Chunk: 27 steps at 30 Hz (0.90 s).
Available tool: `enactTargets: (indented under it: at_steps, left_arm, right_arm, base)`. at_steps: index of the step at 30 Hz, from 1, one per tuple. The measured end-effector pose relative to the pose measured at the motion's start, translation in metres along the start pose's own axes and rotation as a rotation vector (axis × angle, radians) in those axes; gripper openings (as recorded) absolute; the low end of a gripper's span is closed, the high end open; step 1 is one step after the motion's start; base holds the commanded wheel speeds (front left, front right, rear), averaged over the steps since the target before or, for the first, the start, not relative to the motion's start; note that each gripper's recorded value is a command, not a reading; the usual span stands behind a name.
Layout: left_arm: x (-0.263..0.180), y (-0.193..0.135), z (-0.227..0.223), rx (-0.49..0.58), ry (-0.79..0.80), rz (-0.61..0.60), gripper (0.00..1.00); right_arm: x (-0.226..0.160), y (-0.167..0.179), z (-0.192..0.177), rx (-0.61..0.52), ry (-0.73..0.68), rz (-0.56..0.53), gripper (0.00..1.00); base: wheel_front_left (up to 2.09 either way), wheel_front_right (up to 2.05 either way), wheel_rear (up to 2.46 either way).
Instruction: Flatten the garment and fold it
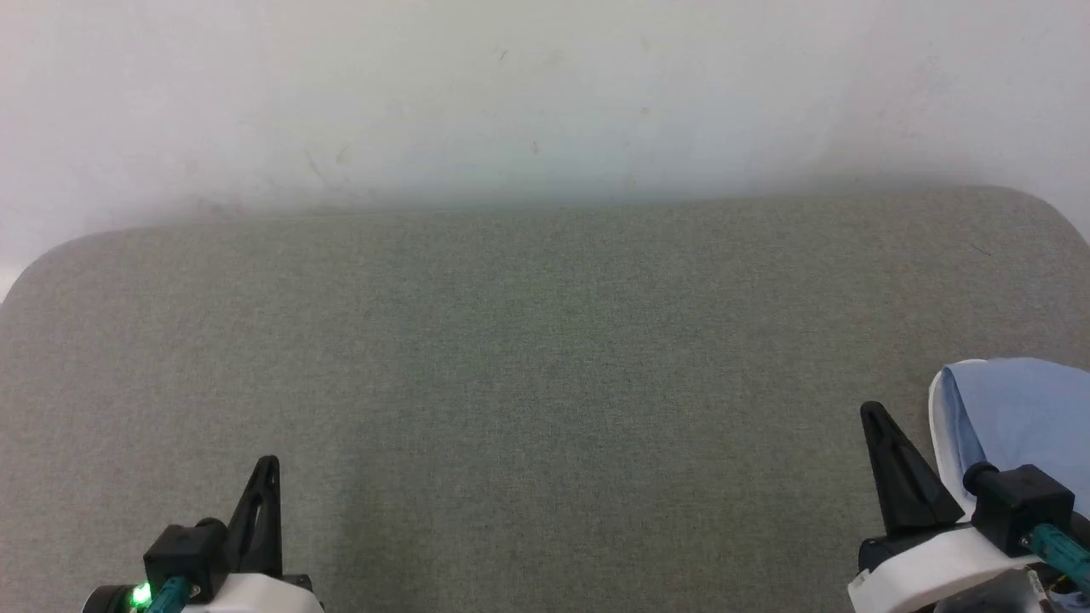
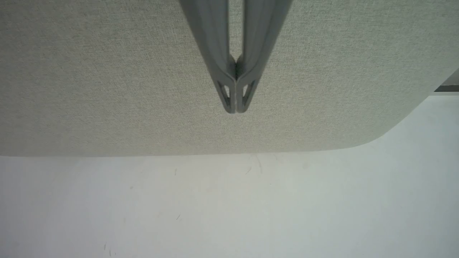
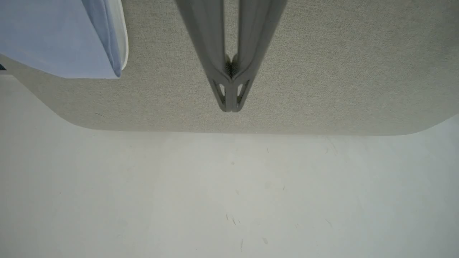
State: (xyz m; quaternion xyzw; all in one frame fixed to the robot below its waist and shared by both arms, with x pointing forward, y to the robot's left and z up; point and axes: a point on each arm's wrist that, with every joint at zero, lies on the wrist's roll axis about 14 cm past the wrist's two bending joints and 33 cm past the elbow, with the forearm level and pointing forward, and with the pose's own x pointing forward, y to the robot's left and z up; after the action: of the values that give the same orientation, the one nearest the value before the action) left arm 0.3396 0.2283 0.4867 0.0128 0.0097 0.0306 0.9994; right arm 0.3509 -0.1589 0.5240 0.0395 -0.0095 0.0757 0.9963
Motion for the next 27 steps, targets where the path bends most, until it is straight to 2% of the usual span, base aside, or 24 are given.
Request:
enactTargets:
  at_steps: [27]
  left_arm:
    - [0.003, -0.010, 0.002, -0.007, 0.015, -0.012, 0.00]
  right_arm:
    - [0.002, -0.001, -0.001, -0.025, 0.011, -0.004, 0.00]
  base:
    - [0.00, 0.00, 0.00]
